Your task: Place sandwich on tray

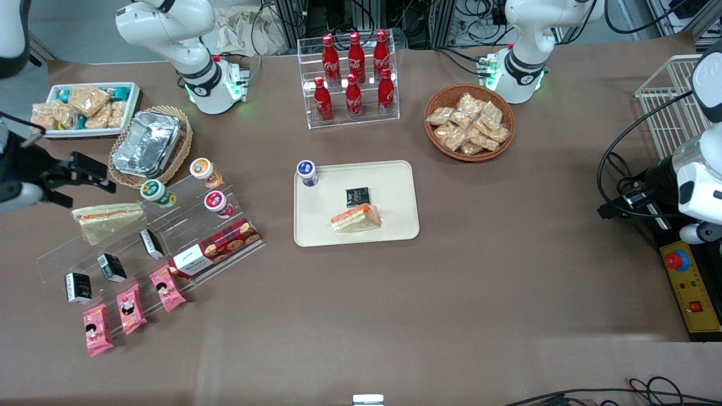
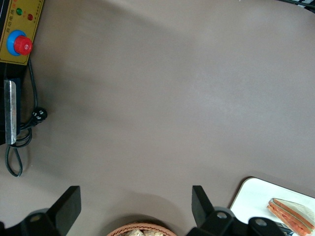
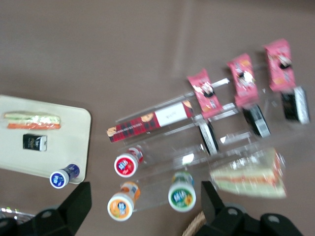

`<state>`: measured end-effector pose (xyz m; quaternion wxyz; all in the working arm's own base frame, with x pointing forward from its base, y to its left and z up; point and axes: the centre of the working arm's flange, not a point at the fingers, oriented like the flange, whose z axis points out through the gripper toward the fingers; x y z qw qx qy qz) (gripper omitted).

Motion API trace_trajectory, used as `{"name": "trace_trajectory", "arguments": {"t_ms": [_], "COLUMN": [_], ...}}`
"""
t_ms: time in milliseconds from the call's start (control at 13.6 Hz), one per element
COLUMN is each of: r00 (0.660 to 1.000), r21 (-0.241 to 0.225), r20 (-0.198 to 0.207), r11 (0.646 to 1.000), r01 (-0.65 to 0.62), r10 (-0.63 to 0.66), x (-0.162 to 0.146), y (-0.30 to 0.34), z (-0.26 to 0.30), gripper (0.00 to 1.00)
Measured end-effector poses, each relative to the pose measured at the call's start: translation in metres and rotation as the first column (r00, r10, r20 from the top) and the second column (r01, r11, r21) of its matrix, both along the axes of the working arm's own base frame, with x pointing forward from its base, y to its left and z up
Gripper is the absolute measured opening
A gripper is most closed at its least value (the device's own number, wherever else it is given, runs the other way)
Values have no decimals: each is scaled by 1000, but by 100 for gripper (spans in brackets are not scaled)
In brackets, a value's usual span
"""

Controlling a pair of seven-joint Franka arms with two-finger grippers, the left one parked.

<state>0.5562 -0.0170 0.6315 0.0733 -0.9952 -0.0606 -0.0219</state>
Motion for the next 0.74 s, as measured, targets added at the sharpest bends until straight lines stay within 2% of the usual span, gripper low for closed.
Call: {"name": "trace_trajectory", "arguments": {"t_ms": [221,442,737], "r00": [996,991,981], "r21": [-33,-98,-104], "r20": [31,69,73], "r11": [996,988,977], "r01": [80,118,185], "r10": [-79,-111,-178], "x": [-18,-28,-31], "y": [-19,-43,-81], "z": [26,41,38], "gripper": [99,99,99]}}
